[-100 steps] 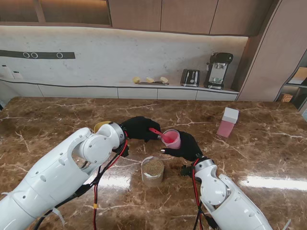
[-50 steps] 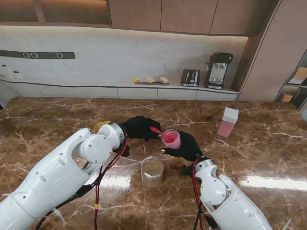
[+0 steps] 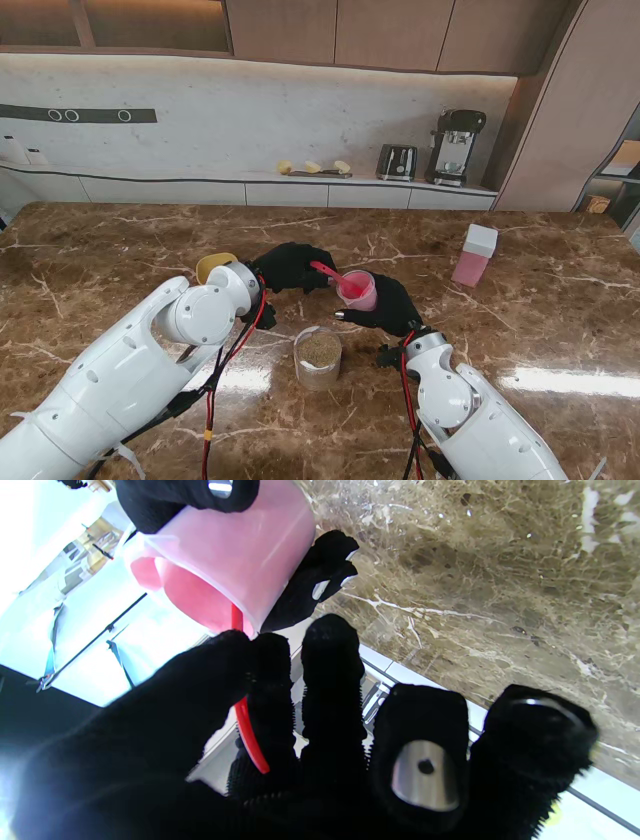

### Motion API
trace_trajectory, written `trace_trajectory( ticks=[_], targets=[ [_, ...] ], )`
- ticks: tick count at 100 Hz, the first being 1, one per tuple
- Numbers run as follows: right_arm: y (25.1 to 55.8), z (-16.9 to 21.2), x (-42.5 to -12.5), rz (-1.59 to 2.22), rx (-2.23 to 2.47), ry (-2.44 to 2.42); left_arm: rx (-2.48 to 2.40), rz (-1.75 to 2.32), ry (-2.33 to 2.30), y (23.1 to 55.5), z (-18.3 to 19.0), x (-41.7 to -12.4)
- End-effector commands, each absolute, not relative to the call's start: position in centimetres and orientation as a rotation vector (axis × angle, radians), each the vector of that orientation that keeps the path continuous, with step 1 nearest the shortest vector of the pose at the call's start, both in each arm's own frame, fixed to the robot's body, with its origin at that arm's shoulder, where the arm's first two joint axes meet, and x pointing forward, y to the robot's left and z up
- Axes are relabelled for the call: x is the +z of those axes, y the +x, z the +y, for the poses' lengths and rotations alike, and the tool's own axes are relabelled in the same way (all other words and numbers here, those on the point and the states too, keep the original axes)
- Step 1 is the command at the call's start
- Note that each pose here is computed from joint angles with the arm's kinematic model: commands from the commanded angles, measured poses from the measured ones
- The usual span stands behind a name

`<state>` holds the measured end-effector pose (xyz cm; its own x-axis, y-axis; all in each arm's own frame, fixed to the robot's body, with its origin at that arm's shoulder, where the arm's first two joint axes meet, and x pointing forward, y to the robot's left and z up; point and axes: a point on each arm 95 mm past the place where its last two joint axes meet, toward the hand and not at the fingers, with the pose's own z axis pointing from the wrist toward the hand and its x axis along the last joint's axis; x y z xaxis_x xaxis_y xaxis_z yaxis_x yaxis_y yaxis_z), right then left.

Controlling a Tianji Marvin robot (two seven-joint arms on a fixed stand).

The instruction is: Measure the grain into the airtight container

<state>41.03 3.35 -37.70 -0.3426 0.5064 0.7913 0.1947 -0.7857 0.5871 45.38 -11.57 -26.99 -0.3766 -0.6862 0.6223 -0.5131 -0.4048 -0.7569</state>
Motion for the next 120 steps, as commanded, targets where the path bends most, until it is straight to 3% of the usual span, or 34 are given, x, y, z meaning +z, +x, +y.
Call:
trace_trajectory(
  ticks=[1,120],
  targets=[
    [40.81,3.43,-38.23,0.929,2.222,1.691,-1.886,1.620,-1.706,45.25,-11.60,-27.72],
    [40.91,3.31,-38.32,0.932,2.214,1.680,-1.868,1.613,-1.807,45.54,-11.94,-28.02]
  ],
)
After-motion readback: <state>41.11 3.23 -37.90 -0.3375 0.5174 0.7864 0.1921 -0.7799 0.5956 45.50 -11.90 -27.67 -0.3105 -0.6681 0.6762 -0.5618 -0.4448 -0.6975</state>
